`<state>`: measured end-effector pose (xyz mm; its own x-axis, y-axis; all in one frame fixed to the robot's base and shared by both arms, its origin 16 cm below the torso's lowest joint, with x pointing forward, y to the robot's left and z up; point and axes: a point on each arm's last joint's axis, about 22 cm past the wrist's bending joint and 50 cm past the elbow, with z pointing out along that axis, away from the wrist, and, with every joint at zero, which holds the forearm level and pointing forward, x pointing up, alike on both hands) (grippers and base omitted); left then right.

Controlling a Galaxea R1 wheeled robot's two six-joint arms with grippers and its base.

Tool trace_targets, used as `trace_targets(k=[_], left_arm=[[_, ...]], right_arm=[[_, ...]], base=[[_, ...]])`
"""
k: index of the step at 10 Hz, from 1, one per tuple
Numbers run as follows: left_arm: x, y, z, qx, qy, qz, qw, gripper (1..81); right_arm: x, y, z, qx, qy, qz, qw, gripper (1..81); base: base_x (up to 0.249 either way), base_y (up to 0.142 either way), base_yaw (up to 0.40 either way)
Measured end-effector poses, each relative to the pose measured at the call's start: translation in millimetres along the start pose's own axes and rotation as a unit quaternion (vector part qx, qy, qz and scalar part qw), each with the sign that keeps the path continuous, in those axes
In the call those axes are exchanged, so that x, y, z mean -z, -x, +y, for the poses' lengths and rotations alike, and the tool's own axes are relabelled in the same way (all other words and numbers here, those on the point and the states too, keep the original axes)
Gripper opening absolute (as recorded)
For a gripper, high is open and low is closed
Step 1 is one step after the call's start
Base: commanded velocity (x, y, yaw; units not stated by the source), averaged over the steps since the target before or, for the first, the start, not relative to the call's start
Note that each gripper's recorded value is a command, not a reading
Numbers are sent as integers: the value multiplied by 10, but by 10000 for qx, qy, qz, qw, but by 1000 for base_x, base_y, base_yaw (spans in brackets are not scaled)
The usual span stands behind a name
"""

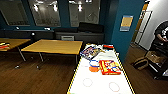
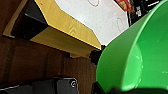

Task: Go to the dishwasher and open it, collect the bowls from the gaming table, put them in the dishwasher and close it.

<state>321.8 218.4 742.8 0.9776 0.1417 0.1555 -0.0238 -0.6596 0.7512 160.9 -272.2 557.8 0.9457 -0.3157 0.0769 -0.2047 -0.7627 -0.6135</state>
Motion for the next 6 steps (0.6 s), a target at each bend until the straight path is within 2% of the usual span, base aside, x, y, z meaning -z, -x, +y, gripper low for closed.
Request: trace_targets(k=[3,4,6], left_arm=[[-49,132,-76,53,-40,-77,9999,10],[-52,154,-127,72,-73,-22,9999,10],[-99,345,-274,139,-166,-77,9997,10]], right_arm=[[-72,16,-35,-3,-21,-7,10000,10],[-91,31,-34,-5,-15,-11,10000,10],[-96,27,33,2,56,1,10000,10]], base=[[-123,0,0],[-128,0,0],[-131,0,0]])
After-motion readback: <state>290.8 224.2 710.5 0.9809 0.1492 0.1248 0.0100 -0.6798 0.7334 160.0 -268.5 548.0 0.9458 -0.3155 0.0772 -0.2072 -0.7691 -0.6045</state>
